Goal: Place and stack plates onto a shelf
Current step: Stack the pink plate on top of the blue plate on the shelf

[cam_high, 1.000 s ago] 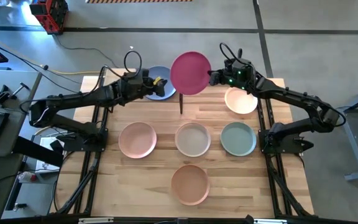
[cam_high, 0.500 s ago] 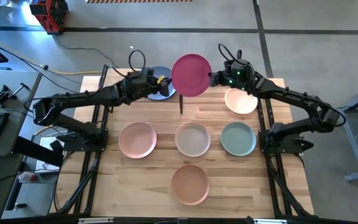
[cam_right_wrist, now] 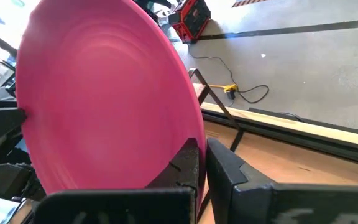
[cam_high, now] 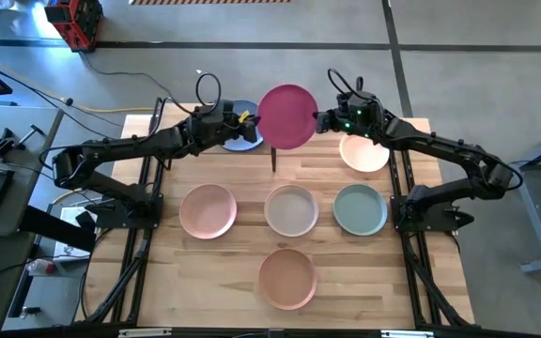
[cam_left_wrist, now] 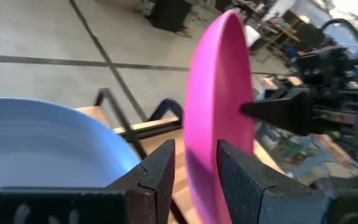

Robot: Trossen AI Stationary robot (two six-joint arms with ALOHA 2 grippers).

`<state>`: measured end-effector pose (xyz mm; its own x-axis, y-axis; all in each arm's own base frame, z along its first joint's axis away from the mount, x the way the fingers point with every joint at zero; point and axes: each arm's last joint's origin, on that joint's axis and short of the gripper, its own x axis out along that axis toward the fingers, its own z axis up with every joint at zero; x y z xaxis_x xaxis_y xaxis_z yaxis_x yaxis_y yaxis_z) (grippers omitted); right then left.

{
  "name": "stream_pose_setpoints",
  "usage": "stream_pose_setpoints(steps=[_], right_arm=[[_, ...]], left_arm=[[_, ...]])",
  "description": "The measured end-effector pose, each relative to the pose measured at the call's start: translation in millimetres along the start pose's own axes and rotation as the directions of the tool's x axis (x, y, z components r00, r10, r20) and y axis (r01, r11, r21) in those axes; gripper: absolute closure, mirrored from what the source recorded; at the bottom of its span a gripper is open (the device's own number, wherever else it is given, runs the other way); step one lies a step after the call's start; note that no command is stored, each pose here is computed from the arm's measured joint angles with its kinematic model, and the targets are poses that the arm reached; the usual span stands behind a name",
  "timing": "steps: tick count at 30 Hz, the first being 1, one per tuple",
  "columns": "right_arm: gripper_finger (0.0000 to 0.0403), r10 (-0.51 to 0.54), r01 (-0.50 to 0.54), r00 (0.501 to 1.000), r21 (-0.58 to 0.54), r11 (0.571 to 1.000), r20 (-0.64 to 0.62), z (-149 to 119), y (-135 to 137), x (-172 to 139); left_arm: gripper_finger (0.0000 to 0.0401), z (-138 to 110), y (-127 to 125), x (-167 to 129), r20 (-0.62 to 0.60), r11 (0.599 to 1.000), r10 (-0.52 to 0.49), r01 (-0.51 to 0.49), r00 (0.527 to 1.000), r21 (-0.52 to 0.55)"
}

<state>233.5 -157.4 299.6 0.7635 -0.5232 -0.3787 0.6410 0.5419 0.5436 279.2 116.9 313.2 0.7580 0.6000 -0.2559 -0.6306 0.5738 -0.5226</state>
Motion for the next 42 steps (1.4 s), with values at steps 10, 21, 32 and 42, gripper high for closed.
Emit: stream_pose_setpoints(steps=[10,21,32,42], right_arm=[[0.0403,0.046,-0.046,0.999,0.003,0.999,-0.005,-8,14,-1],[0.0403,0.045,-0.045,0.999,0.003,0.999,-0.007,-8,14,-1],[0.0402,0.073,-0.073,0.997,-0.028,0.997,-0.024,-8,15,-1],[0.0324,0.087,-0.088,0.996,-0.060,0.994,-0.025,-6,13,-1]], left_arm=[[0.0295,0,-1,0,-0.015,1.000,-0.023,0.023,1.000,0.000],[0.0350,-2,-3,-1,-0.018,0.999,-0.022,0.023,1.000,0.036],[0.0373,-2,-1,-1,-0.009,0.997,0.002,-0.001,1.000,0.077],[0.0376,-2,-2,-1,-0.011,0.997,-0.009,0.010,1.000,0.082]])
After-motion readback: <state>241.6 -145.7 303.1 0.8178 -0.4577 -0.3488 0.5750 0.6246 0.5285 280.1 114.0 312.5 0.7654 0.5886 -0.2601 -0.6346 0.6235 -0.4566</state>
